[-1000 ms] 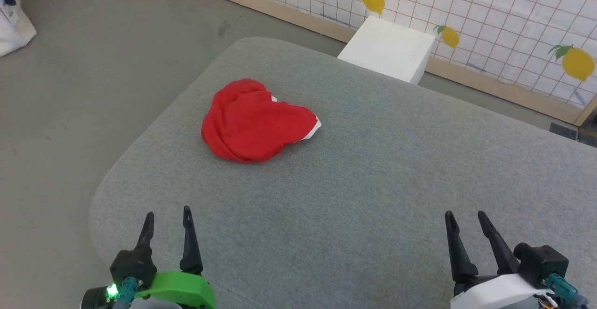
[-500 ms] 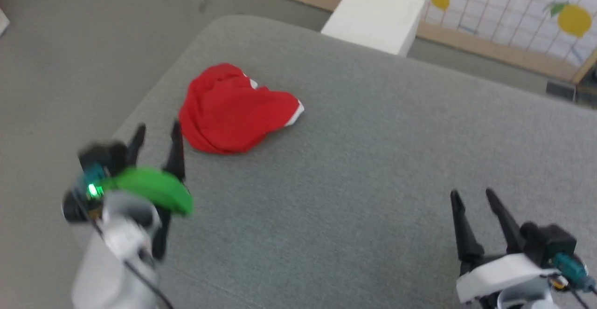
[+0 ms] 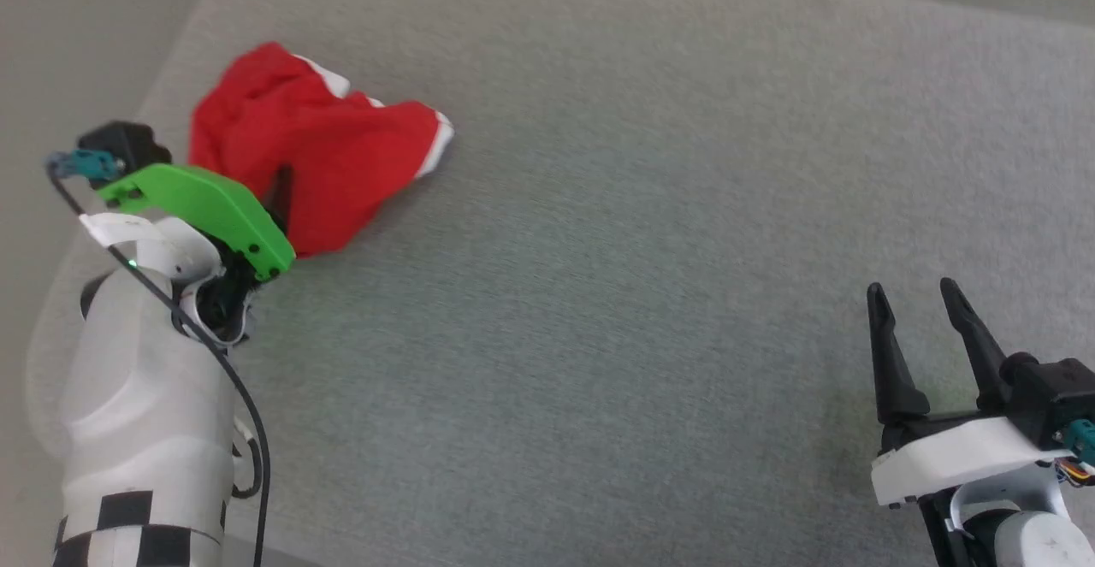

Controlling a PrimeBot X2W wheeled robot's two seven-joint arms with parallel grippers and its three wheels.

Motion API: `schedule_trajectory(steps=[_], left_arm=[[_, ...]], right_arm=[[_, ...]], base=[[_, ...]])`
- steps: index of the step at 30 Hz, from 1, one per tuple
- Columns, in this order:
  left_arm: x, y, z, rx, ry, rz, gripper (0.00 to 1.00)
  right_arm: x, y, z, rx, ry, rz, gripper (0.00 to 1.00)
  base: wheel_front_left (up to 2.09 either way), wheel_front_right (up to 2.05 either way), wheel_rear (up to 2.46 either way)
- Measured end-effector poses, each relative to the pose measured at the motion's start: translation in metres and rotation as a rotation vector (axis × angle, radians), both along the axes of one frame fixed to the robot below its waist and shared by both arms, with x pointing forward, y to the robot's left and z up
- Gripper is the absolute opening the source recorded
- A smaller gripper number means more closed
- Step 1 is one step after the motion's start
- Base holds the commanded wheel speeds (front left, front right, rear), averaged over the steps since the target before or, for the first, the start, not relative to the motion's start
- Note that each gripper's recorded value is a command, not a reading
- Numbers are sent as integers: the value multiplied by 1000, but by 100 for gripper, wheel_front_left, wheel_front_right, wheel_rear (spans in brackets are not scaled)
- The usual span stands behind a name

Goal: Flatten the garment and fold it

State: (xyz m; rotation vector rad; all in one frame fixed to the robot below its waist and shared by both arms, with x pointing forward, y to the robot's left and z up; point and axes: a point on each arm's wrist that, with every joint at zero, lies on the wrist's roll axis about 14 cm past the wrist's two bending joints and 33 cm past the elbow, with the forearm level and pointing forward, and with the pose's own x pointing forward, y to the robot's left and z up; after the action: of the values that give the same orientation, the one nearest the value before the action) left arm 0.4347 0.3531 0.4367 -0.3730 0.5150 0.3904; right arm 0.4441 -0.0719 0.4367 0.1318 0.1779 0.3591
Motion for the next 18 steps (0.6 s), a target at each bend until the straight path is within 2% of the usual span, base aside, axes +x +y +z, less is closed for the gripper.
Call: schedule_trajectory(steps=[6,9,10,11,15,18], left_arm=[[-7,-20,-65,-86,256,-23,100],[2,-22,-70,-86,281,-42,100],[6,-20,-69,-73,264,-40,20],[8,-22,-70,-70,258,-46,0],[15,-17,-59,-31,188,-40,0],[31,-17,-27,30,56,-60,0]], right_arm=[[1,-16,-22,-13,57,-39,100],[0,-18,-30,-15,79,-45,100],[1,-18,-32,-15,83,-46,100],[1,-17,-33,-13,84,-45,100],[1,-12,-30,-6,78,-32,100],[-2,-9,-26,7,70,-25,100]], base=[[0,0,0],[0,0,0],[0,0,0],[0,0,0],[0,0,0],[0,0,0]])
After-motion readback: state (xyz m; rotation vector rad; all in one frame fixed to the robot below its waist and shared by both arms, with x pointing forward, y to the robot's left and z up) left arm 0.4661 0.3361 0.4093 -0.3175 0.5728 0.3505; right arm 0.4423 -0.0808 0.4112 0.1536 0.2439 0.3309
